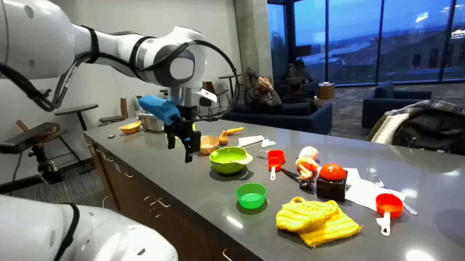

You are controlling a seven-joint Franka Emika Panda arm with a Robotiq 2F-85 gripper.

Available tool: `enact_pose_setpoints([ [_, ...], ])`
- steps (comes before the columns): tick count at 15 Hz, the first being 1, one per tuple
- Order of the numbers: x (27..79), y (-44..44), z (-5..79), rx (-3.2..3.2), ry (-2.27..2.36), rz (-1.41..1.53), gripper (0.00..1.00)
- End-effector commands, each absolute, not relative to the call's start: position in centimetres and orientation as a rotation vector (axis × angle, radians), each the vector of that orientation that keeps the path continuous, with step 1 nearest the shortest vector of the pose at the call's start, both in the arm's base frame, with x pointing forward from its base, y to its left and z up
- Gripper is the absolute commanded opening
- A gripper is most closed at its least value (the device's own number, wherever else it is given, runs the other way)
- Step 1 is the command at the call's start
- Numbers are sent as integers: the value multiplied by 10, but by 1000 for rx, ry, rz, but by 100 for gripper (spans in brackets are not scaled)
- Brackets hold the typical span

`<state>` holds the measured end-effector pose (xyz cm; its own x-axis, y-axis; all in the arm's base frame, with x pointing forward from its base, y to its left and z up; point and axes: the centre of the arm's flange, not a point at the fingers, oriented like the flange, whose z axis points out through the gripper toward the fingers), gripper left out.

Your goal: Put the yellow object into the green bowl

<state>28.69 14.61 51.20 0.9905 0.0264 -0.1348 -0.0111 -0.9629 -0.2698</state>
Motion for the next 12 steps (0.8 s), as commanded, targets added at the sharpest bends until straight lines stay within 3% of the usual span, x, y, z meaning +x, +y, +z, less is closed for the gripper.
enact_pose_setpoints([
  [1,287,146,512,-2861,-11,199,100],
  [12,285,141,510,-2865,-8,196,100],
])
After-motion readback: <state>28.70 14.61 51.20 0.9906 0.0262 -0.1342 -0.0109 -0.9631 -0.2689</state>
